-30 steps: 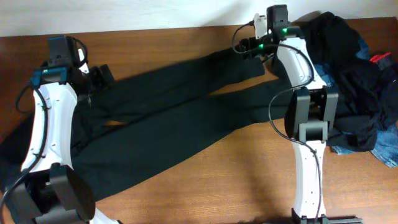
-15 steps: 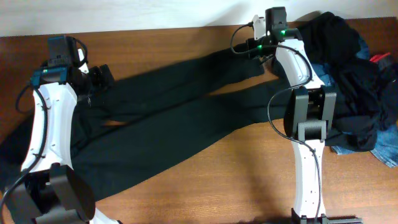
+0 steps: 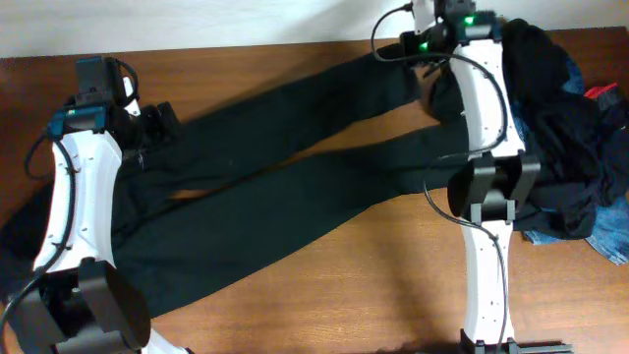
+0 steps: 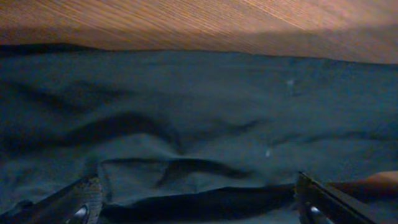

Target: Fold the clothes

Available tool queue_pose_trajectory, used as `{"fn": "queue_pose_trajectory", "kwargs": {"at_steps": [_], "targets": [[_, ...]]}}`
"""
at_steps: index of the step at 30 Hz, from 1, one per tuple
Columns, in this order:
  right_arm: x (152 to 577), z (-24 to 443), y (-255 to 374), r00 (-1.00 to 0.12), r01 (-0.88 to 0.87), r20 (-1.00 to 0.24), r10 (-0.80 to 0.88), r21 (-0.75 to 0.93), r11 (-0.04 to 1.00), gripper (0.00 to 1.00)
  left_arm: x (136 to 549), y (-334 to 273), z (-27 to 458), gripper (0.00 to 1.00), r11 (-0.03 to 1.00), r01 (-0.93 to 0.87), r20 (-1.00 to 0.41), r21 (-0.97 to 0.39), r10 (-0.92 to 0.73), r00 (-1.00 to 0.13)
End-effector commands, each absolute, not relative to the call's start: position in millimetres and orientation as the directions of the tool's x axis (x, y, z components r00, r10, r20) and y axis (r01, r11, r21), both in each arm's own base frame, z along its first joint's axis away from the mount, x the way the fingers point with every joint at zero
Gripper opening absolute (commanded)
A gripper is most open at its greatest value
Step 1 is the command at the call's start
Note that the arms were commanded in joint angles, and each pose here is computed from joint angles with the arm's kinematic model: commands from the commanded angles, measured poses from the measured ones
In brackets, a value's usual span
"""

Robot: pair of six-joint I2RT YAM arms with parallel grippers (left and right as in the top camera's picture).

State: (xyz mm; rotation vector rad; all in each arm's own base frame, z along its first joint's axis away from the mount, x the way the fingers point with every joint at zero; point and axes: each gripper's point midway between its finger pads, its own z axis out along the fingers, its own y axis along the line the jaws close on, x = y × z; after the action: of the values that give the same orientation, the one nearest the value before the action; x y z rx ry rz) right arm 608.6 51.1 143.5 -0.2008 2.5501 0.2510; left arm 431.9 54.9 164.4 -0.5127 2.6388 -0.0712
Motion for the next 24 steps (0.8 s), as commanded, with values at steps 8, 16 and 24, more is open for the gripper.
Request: {"fn": "queue_pose_trajectory", "kwargs": {"at_steps": [8,16,24], "targets": [[566,238,10,-0.802,-0.082,-0.598,0.011,0.128,0.988,0.04,435,55,168,0.98,0.936,-0.329,-0.432,-0.123,-0.349,-0.831],[530,290,0,-0.781,-0.065,-0.623,0.026,0.122,0.990,0.04,435,54,168,0.98,0.937,-0.326,-0.432,-0.125,-0.347,-0.832],[519,299,-53,-0.772,0.033,-0.628,0.094,0.108,0.994,0.04,435,53,168,0.99,0.937,-0.325,-0.432,-0.125,-0.346,-0.833]]}}
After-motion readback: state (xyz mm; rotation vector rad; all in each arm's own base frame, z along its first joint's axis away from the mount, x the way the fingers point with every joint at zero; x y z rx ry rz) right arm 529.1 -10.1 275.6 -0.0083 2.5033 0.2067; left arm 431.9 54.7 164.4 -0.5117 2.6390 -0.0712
